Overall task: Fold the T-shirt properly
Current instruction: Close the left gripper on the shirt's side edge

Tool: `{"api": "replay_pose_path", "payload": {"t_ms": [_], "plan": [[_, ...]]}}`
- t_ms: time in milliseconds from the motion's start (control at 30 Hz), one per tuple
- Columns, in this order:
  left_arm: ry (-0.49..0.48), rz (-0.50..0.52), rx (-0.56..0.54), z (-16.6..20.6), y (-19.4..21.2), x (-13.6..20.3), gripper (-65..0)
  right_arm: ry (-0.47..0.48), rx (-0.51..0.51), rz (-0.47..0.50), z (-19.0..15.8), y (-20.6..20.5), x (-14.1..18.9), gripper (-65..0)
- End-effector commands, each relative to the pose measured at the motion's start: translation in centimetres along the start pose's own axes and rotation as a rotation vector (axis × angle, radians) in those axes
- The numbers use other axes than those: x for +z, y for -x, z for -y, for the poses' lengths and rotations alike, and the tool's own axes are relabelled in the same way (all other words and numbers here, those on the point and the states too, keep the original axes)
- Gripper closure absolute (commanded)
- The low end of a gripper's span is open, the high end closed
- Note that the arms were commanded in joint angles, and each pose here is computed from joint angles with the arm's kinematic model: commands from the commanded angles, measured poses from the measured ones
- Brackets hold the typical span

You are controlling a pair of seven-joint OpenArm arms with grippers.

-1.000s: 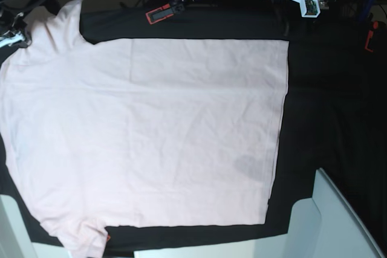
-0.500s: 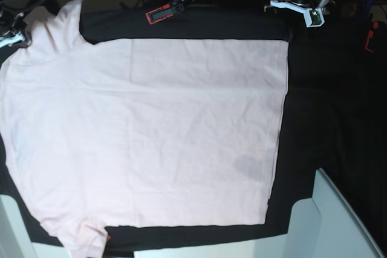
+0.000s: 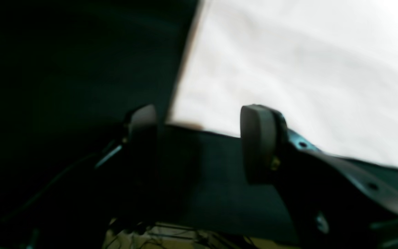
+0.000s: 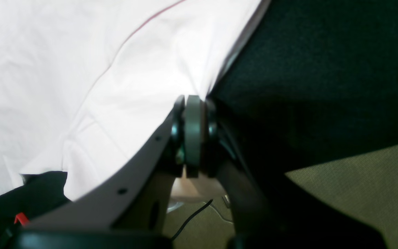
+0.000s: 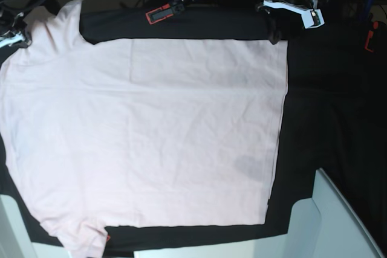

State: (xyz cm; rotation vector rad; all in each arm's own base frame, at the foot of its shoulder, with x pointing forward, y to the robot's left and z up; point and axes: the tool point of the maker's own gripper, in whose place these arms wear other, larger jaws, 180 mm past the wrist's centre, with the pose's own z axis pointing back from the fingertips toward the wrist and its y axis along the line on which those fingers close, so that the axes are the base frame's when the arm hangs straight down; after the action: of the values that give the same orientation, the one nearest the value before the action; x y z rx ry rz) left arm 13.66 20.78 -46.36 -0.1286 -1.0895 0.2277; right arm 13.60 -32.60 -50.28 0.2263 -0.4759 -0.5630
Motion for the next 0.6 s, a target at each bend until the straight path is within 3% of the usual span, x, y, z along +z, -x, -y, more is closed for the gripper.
{"api": "replay_pose_path", "payload": {"t_ms": [0,400,567], "plan": [[0.016,0.026,0.001,0.3,-0.6,0.5,-38.3,0.013,0.020,-0.056,0.2,1.1,0.0,-0.3],[0.002,0.010,0.014,0.0,0.2,0.8,-38.1,0.013,0.020,-0.053,0.2,1.1,0.0,-0.3],[-0.115,0.065,0.016,-3.7,-1.6,1.0,-38.1,0.013,0.020,-0.053,0.2,1.1,0.0,-0.3]]}}
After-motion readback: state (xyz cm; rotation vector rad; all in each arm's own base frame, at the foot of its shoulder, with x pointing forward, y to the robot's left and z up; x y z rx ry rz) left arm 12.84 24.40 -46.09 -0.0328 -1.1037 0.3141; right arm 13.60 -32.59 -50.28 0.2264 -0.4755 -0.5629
